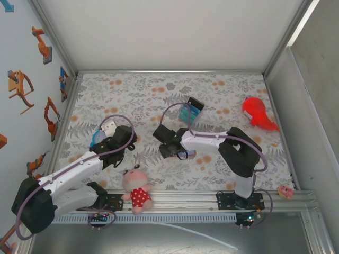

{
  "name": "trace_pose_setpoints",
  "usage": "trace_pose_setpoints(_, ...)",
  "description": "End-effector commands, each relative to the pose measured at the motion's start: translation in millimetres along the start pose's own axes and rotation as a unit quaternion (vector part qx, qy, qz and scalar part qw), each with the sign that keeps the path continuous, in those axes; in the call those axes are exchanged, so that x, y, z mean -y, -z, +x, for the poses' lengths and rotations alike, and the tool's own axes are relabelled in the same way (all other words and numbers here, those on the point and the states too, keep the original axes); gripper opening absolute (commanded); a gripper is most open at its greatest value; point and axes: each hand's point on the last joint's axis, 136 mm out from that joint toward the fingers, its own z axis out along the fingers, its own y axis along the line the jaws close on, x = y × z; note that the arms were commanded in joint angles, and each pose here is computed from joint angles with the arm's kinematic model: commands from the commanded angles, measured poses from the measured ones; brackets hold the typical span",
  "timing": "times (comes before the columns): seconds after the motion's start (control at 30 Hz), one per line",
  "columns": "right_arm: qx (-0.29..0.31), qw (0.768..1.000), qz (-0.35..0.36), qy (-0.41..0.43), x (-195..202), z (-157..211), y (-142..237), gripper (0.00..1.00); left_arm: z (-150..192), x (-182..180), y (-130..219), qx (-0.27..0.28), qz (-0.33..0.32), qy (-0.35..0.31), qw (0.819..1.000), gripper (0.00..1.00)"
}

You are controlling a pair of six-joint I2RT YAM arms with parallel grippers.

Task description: Take the credit cards out of the card holder

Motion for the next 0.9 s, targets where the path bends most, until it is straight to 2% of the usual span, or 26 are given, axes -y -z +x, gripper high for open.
trace_pose_setpoints(0.0,-0.029,1.000,0.005,-0.007,6,17,-13,0.52,-8,7,2,0.004,0.006,-0.002,1.000,0.97)
trace_pose_setpoints(0.37,-0.020,0.998,-0.049,-0.035,11,13,-9,0.34,-10,7,3,0.004,0.009,-0.004,1.000,0.97)
trace_pose_setpoints(0.5,-0.011,0.998,-0.050,-0.032,14,9,-3,0.29,-11,9,3,0.004,0.012,-0.008,1.000,0.97)
trace_pose_setpoints(0.63,-0.001,0.998,-0.058,-0.024,12,4,3,0.20,-11,13,3,0.002,0.021,-0.014,1.000,0.97)
trace_pose_setpoints(0.87,0.028,0.994,-0.107,-0.002,-2,-3,16,0.13,-12,24,4,-0.001,0.042,-0.018,0.999,0.97)
